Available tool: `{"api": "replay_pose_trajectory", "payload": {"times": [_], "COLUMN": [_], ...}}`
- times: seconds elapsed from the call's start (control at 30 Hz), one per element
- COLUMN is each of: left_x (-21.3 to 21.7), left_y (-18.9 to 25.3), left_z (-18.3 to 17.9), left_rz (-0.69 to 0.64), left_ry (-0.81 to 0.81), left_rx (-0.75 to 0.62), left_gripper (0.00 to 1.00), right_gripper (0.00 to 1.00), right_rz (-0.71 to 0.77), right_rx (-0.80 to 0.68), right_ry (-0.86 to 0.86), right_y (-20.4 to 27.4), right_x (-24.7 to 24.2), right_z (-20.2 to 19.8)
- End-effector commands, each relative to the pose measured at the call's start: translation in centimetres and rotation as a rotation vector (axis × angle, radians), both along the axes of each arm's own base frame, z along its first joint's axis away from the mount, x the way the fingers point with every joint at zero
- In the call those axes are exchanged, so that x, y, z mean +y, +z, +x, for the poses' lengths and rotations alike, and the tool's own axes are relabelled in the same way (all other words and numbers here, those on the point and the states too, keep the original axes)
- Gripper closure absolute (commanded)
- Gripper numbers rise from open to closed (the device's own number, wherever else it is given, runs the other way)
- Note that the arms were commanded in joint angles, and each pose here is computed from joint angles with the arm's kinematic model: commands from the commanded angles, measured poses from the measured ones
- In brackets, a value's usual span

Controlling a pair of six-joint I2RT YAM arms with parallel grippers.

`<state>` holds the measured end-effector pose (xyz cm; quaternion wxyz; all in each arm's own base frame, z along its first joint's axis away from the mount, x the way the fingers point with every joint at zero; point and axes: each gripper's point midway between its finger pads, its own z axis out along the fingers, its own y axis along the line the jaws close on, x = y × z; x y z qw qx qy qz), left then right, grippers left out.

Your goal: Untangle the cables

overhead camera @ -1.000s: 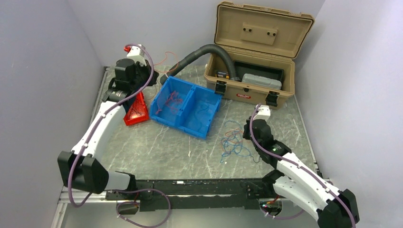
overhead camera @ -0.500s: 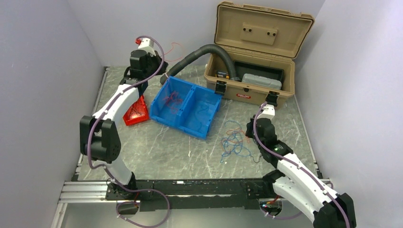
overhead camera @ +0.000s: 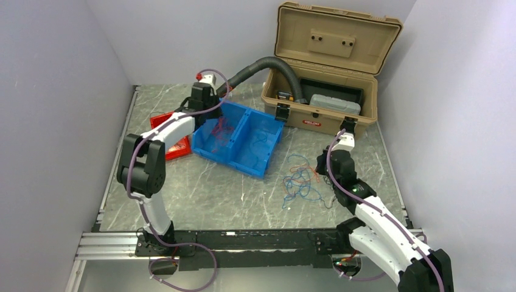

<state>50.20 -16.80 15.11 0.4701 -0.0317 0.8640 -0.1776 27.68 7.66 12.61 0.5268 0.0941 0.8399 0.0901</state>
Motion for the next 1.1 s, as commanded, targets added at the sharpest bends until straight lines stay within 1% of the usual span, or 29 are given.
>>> {"api": "replay_pose_trajectory", "payload": {"times": [0.0, 0.07, 0.17, 0.37, 0.57, 0.7, 0.73, 0.93, 1.0, 1.07], "left_x": [0.5, 1.0, 1.4, 2.2, 3.0, 3.1, 3.0, 1.9, 1.5, 1.3], "left_y": [-3.0, -4.2, -6.0, -7.4, -8.7, -8.4, -8.2, -4.0, -2.4, -0.7], "left_z": [-1.7, -2.5, -3.5, -5.5, -7.1, -7.1, -7.1, -7.2, -7.4, -7.7], "left_rz": [0.273, 0.350, 0.382, 0.395, 0.348, 0.365, 0.366, 0.308, 0.295, 0.286], "left_ry": [0.056, 0.088, 0.080, 0.058, 0.033, 0.023, 0.016, -0.018, -0.033, -0.041], "left_rx": [0.078, 0.120, 0.162, 0.207, 0.272, 0.292, 0.295, 0.216, 0.185, 0.154], "left_gripper": [1.00, 1.00, 1.00, 1.00, 1.00, 1.00, 0.96, 0.52, 0.43, 0.36], "right_gripper": [1.00, 1.00, 1.00, 1.00, 1.00, 1.00, 1.00, 1.00, 1.00, 1.00], "right_rz": [0.036, 0.036, 0.039, 0.039, 0.032, 0.039, 0.038, 0.031, 0.033, 0.039], "right_rx": [-0.059, -0.059, -0.064, -0.057, -0.035, -0.033, -0.025, -0.003, 0.007, 0.021], "right_ry": [0.002, 0.003, 0.004, 0.007, -0.007, 0.001, 0.003, 0.027, 0.057, 0.098], "right_y": [1.5, 1.6, 1.8, 1.8, 1.4, 1.4, 1.3, 1.5, 1.8, 2.2], "right_x": [0.2, 0.2, 0.2, 0.2, 0.0, 0.1, 0.2, 0.6, 1.1, 1.9], "right_z": [0.6, 0.6, 0.6, 0.4, 0.3, 0.3, 0.3, 0.4, 0.4, 0.4]}}
